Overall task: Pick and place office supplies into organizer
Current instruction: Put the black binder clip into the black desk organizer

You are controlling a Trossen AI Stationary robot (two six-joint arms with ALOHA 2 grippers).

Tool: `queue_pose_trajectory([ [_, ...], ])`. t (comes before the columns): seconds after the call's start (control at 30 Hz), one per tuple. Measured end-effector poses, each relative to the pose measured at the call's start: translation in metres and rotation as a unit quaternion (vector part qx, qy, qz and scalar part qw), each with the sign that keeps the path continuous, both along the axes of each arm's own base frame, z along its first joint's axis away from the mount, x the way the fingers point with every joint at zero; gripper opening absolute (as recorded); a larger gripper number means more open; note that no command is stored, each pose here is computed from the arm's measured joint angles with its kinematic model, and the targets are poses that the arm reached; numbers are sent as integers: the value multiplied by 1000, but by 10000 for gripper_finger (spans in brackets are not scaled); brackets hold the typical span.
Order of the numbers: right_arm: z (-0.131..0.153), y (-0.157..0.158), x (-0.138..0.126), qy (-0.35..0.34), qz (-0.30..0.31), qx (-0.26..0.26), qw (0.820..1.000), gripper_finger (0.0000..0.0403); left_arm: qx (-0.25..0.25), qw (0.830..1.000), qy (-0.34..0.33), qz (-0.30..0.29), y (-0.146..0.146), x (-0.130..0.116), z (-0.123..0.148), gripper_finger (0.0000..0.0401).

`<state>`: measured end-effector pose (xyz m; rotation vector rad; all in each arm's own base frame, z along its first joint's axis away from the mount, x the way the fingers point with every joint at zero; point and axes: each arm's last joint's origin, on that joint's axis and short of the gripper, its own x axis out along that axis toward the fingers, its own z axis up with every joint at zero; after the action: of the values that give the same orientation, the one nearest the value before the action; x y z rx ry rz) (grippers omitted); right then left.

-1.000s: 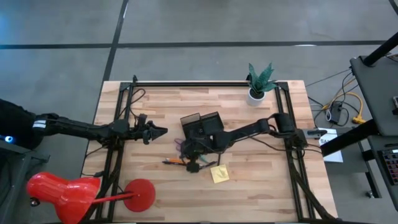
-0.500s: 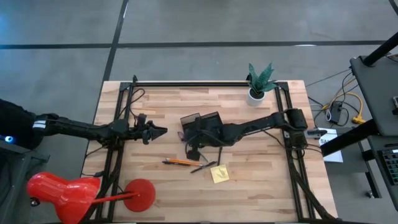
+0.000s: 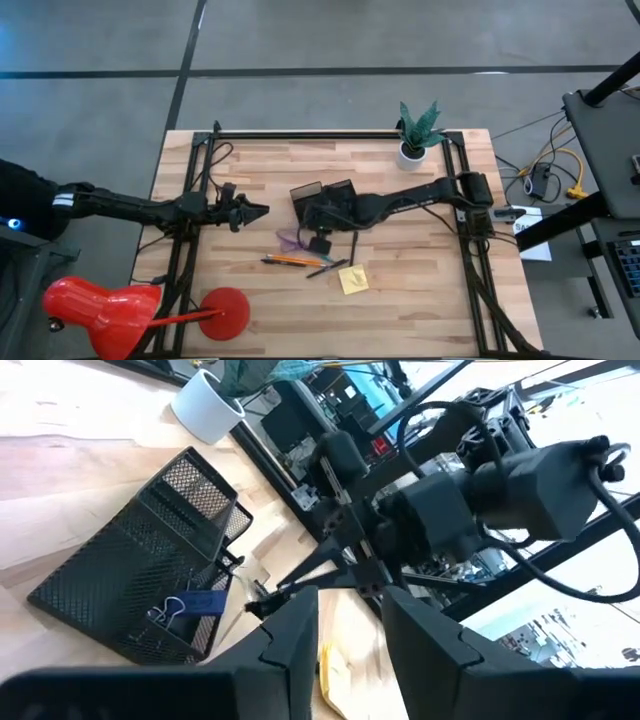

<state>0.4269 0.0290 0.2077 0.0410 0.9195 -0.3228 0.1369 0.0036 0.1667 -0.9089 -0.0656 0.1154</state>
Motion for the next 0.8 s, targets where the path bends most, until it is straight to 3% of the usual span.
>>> queue_pose_trajectory([
  [0.23,-5,-13,2,0,-26,-10,1000,8,0,1000,1,0,0,0,0,99],
  [0.37,-7,-23,4,2,-21,24,999,8,0,1000,0,0,0,0,0,99],
  [0.8,-30,-45,-4,14,-43,53,998,9,0,1000,12,1,0,1,-3,99],
])
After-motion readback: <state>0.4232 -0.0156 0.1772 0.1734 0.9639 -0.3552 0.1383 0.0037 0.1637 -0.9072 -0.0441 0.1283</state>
